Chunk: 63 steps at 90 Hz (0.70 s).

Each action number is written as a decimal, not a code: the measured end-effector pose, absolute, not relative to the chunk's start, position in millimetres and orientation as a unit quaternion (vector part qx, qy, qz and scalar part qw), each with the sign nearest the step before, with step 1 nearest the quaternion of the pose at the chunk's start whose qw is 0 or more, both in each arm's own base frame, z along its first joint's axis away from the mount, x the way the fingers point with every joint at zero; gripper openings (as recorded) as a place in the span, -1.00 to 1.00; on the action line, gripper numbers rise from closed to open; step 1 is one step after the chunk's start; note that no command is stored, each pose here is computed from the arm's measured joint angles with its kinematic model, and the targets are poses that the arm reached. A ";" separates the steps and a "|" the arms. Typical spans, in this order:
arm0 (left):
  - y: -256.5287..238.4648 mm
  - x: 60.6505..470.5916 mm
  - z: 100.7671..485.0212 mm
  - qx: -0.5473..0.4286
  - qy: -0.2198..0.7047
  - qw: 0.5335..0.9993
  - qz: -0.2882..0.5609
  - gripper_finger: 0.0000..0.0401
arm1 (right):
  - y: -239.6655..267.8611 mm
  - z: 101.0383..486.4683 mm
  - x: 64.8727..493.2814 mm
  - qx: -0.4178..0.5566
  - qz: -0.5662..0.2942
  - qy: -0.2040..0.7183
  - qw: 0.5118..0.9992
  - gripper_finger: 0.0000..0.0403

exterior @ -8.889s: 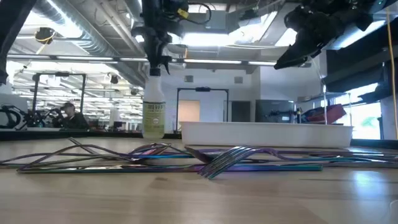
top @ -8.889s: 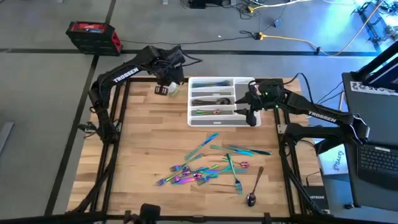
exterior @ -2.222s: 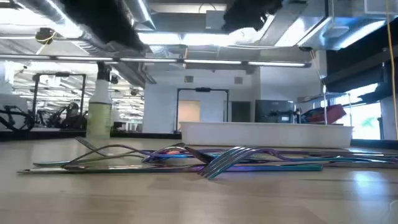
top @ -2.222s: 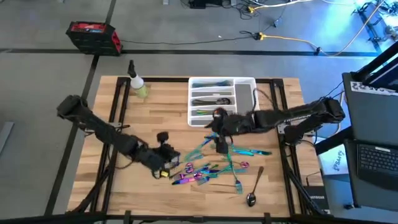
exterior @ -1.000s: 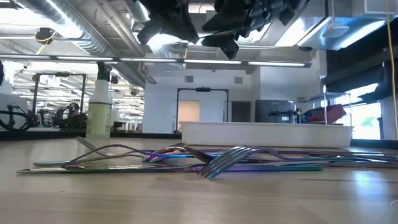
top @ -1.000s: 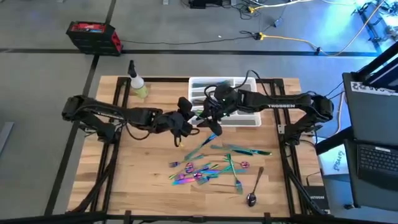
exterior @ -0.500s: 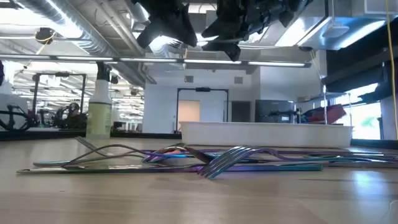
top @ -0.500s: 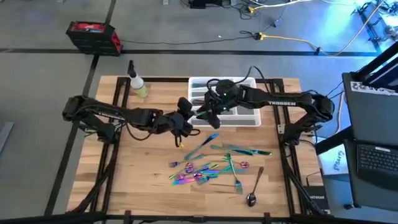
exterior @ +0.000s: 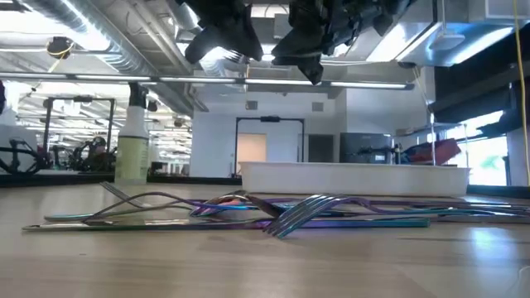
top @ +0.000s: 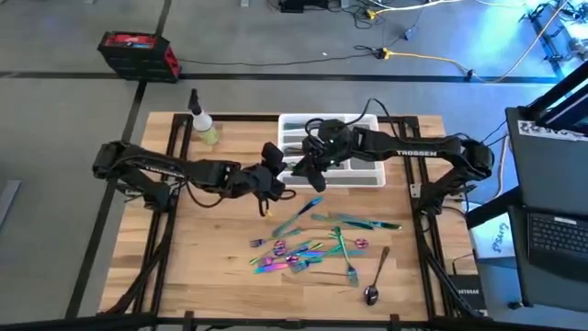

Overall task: Sort silverware
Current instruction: Put the blue fork on the white silverware tray

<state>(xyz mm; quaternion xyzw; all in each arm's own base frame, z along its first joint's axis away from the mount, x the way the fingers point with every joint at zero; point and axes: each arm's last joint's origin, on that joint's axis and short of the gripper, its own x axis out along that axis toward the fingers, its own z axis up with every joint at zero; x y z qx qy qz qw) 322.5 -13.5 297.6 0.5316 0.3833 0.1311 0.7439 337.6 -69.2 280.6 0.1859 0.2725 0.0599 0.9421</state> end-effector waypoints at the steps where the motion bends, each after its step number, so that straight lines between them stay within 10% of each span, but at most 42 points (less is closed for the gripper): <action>1: -13.5 322.6 297.7 0.531 0.383 0.744 0.132 -1.00 | -69.2 280.7 337.7 0.186 0.060 0.272 0.942 -0.78; 63: -25.9 330.4 322.5 0.493 0.287 0.783 0.249 -0.59 | -95.7 280.4 330.6 0.163 0.007 0.268 0.950 -1.00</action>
